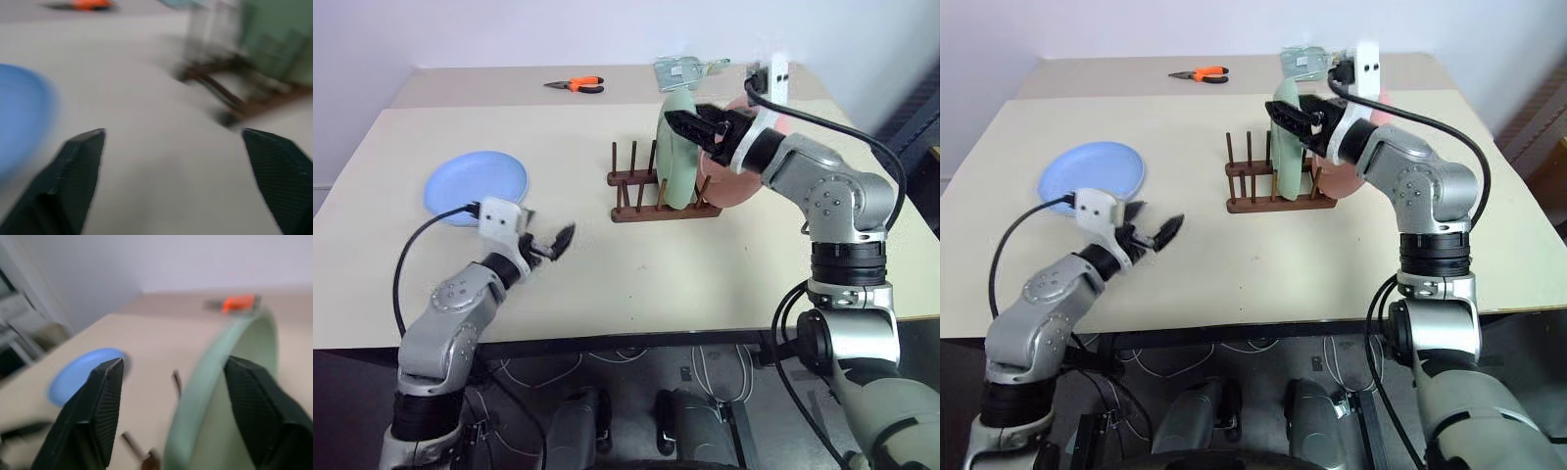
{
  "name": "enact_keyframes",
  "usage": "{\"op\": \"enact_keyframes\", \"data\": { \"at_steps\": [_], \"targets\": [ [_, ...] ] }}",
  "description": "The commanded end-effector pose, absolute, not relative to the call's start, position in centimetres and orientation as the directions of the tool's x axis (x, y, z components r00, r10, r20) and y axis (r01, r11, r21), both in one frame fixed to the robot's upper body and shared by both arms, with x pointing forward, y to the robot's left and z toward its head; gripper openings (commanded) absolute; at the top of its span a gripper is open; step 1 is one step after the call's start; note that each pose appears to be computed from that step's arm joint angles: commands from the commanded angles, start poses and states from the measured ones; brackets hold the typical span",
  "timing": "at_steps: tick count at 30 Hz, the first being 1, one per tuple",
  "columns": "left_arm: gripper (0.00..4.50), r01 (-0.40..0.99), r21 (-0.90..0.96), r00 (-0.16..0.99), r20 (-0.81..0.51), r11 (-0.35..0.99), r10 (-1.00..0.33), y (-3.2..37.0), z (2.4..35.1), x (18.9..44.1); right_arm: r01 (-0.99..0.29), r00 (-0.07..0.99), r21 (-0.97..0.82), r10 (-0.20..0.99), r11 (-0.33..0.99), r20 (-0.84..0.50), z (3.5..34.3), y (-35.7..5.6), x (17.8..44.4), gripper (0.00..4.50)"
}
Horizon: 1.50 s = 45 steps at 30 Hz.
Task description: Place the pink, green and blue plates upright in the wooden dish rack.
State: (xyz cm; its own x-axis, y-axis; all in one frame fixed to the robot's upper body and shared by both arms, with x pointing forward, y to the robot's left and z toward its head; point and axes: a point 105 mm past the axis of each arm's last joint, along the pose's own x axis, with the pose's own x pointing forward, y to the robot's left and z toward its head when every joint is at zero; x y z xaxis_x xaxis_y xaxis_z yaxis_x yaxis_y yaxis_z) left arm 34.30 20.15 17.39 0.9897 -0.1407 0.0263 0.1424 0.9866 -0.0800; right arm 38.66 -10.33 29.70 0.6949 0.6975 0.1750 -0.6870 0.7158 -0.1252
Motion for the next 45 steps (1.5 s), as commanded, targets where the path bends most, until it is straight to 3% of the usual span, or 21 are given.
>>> {"op": "enact_keyframes", "data": {
  "at_steps": [1,2,4,8,13,16,22,23,24,25,30,37,45],
  "targets": [
    [4.43,-0.311,-0.203,0.946,0.03,0.928,0.324,28.5,19.3,34.8,-0.598,0.593,-0.494,0.763,0.632,0.257,32.8,-8.6,35.8,2.96],
    [4.43,-0.425,-0.228,0.903,-0.034,0.876,0.429,30.7,18.7,34.6,-0.576,0.576,-0.55,0.778,0.605,0.253,32.8,-8.2,35.4,2.96],
    [4.43,-0.543,-0.219,0.84,-0.155,0.811,0.52,33.2,17.2,34.3,-0.578,0.522,-0.606,0.819,0.546,0.24,32.5,-7.1,34.2,2.96],
    [4.43,-0.5,-0.276,0.862,-0.256,0.821,0.438,33.1,15.9,35.3,-0.662,0.395,-0.621,0.899,0.42,0.188,30.8,-4.9,31.5,2.96],
    [4.43,-0.451,-0.357,0.875,-0.36,0.818,0.325,31.9,14.0,37.4,-0.706,0.344,-0.616,0.929,0.349,0.132,28.3,-3.4,29.9,2.96],
    [3.61,-0.405,-0.428,0.897,-0.357,0.808,0.261,30.7,14.1,38.9,-0.706,0.35,-0.628,0.932,0.328,0.092,26.8,-3.2,29.7,2.96],
    [0.63,-0.388,-0.478,0.907,-0.349,0.788,0.235,29.7,14.3,40.0,-0.686,0.392,-0.646,0.918,0.336,0.061,25.9,-3.5,30.2,2.96],
    [0.2,-0.376,-0.471,0.913,-0.336,0.798,0.231,29.5,14.5,40.1,-0.687,0.397,-0.646,0.917,0.333,0.051,25.7,-3.6,30.3,2.96],
    [0.05,-0.346,-0.463,0.927,-0.303,0.816,0.221,29.2,15.2,40.2,-0.693,0.399,-0.642,0.916,0.327,0.036,25.5,-3.6,30.4,2.96],
    [0.05,-0.301,-0.453,0.946,-0.251,0.839,0.205,28.7,16.2,40.4,-0.697,0.406,-0.639,0.913,0.325,0.021,25.2,-3.7,30.6,2.96],
    [0.0,0.005,-0.355,0.999,0.041,0.935,0.01,23.7,22.6,39.2,-0.602,0.484,-0.752,0.872,0.269,-0.076,23.5,-4.1,32.1,4.47],
    [0.0,0.26,-0.262,0.959,0.178,0.929,-0.218,17.2,27.5,35.7,-0.413,0.521,-0.901,0.846,0.132,-0.115,22.1,-3.3,33.5,4.47],
    [0.0,0.384,-0.308,0.921,0.191,0.871,-0.339,13.9,29.0,33.8,-0.176,0.605,-0.98,0.795,0.093,-0.033,23.0,-3.5,36.2,4.47]
  ]
}}
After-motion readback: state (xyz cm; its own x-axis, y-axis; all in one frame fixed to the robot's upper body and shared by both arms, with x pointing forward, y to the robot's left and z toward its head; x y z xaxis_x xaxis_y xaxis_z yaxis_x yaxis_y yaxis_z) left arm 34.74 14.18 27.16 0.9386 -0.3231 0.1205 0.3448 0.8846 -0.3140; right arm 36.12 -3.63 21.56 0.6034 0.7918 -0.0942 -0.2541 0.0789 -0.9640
